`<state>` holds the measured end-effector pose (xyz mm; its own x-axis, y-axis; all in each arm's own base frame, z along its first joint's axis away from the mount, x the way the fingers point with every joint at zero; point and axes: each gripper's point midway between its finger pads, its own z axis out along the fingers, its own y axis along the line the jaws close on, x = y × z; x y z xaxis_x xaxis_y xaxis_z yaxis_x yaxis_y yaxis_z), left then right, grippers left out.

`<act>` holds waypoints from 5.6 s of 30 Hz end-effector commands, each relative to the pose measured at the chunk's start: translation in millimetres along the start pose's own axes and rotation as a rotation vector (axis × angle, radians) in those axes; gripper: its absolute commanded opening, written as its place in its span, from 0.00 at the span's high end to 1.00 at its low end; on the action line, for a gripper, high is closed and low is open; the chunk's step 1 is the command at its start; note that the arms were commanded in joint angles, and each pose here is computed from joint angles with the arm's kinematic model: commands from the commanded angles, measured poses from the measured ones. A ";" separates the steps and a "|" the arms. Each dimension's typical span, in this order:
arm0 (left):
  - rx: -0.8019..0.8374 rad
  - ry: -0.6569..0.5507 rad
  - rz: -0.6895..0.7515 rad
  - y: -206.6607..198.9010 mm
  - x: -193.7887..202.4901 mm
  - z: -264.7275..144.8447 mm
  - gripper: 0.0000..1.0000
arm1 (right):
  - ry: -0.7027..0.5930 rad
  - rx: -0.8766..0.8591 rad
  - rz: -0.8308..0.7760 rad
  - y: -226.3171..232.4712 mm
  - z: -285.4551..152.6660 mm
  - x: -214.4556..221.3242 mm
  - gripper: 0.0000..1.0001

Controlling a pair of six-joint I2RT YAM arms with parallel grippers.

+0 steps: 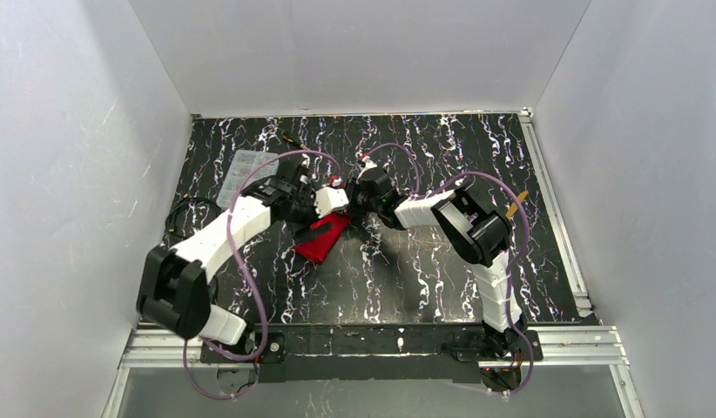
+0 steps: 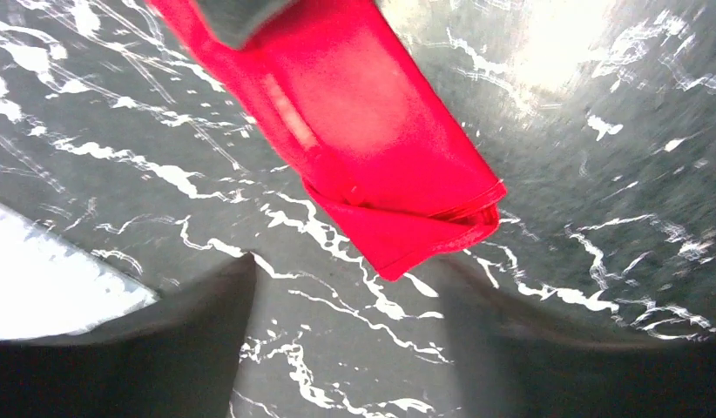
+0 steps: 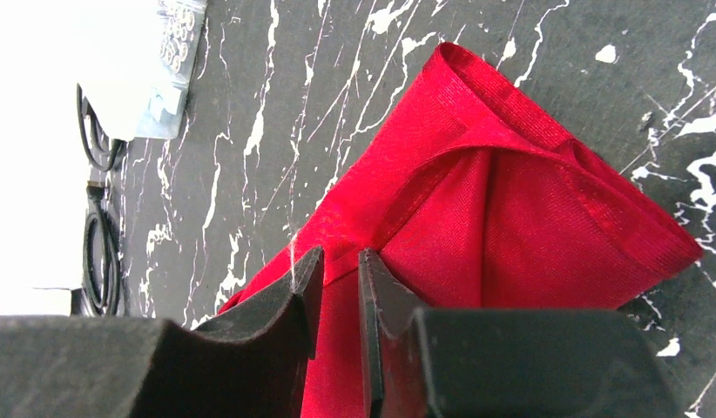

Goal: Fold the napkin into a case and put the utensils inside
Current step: Stuff the top corner of the smaller-rectangle-folded napkin into the folded napkin, then turn over the smaller rectangle folded napkin at the center of the board.

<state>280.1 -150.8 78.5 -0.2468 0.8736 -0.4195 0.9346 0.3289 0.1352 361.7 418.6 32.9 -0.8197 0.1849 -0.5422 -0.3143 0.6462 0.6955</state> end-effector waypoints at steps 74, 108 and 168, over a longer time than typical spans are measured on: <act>-0.007 0.144 -0.127 -74.5 26.3 39.3 0.37 | 0.106 0.243 0.022 -48.6 -18.3 51.7 0.67; -0.065 0.200 -0.027 -59.4 34.8 44.0 1.00 | 0.103 0.252 0.041 -53.7 -20.7 55.4 0.71; 0.631 -0.118 -0.958 -35.3 13.1 21.6 1.00 | 0.094 -0.238 -0.159 39.8 -148.2 -38.4 0.48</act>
<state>239.1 -164.3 64.9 -0.9085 0.3410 -0.2415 0.3905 0.4868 -0.7813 337.6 278.9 124.6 -0.8052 0.0270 -0.5923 -0.4468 0.6291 0.6361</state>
